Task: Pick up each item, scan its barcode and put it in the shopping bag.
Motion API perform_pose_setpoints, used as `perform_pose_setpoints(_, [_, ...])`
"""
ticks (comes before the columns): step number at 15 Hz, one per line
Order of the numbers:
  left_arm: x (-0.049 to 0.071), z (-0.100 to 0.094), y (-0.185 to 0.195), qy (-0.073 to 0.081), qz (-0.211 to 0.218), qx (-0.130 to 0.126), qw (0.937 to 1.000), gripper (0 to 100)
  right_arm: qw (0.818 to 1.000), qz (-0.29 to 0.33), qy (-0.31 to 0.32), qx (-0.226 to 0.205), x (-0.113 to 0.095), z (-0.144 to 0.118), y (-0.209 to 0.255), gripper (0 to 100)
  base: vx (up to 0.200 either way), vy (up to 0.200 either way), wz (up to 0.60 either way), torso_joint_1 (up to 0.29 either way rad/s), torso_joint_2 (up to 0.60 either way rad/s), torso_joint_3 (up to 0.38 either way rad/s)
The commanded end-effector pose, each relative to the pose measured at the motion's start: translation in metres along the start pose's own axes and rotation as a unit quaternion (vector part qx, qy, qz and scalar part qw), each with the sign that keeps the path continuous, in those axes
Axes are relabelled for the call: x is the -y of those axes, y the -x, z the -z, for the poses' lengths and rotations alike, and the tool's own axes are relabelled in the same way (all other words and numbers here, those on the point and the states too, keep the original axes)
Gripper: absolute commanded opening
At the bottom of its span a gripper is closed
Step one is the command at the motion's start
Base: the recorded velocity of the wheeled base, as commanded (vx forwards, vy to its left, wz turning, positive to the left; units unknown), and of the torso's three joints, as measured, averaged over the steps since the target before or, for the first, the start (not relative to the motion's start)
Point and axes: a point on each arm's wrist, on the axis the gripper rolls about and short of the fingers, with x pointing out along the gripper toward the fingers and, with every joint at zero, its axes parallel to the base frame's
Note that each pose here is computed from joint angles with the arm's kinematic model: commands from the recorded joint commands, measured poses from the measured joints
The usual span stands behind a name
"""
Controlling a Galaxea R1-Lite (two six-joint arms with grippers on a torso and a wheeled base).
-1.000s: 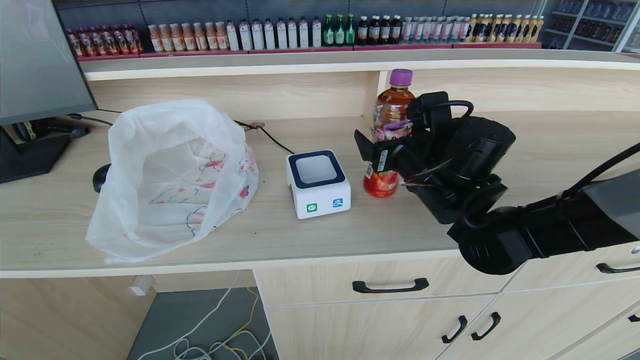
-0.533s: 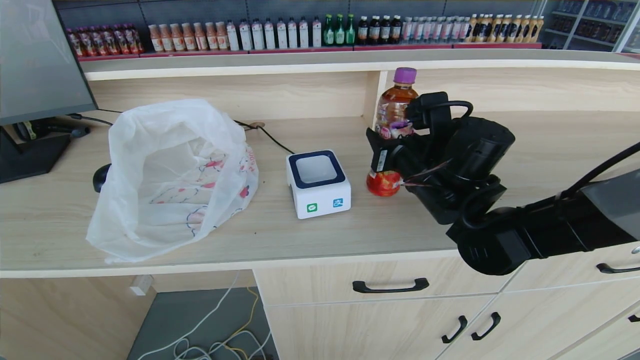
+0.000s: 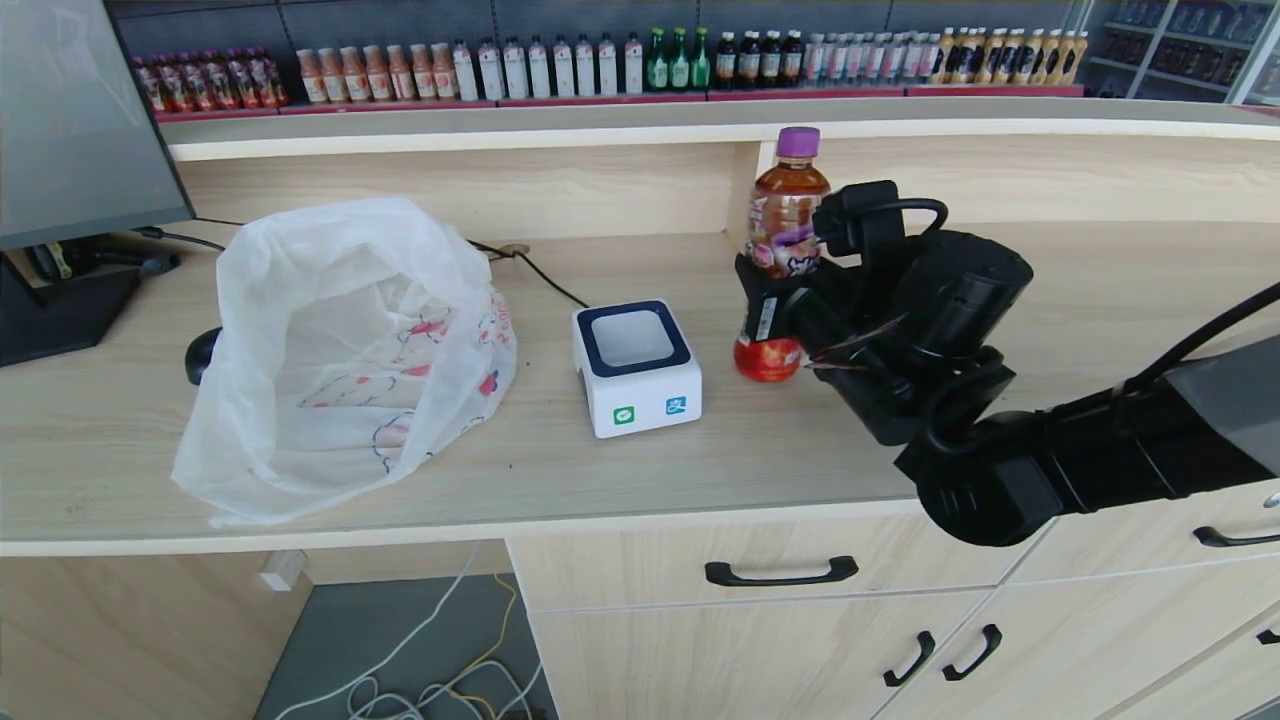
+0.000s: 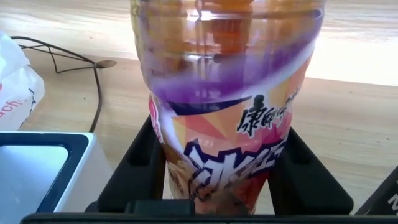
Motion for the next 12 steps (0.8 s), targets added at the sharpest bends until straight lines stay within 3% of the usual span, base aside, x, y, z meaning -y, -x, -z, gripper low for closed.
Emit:
perform_pose_setpoints(1, [0.000, 0.000, 0.000, 0.000, 0.000, 0.000, 1.0000, 100, 1.000, 0.001, -0.002, 0.010, 0.001, -0.008, 0.002, 0, 0.000, 0.000, 0.00, 0.000, 0.00, 0.000])
perform_pose_setpoints(7, [0.000, 0.000, 0.000, 0.000, 0.000, 0.000, 1.0000, 100, 0.999, 0.006, -0.004, 0.039, 0.008, -0.036, 0.010, 0, 0.000, 0.000, 0.00, 0.000, 0.00, 0.000])
perform_pose_setpoints(12, [0.000, 0.000, 0.000, 0.000, 0.000, 0.000, 1.0000, 100, 0.998, -0.001, -0.004, 0.059, 0.016, -0.072, 0.049, 0, 0.000, 0.000, 0.00, 0.000, 0.00, 0.000])
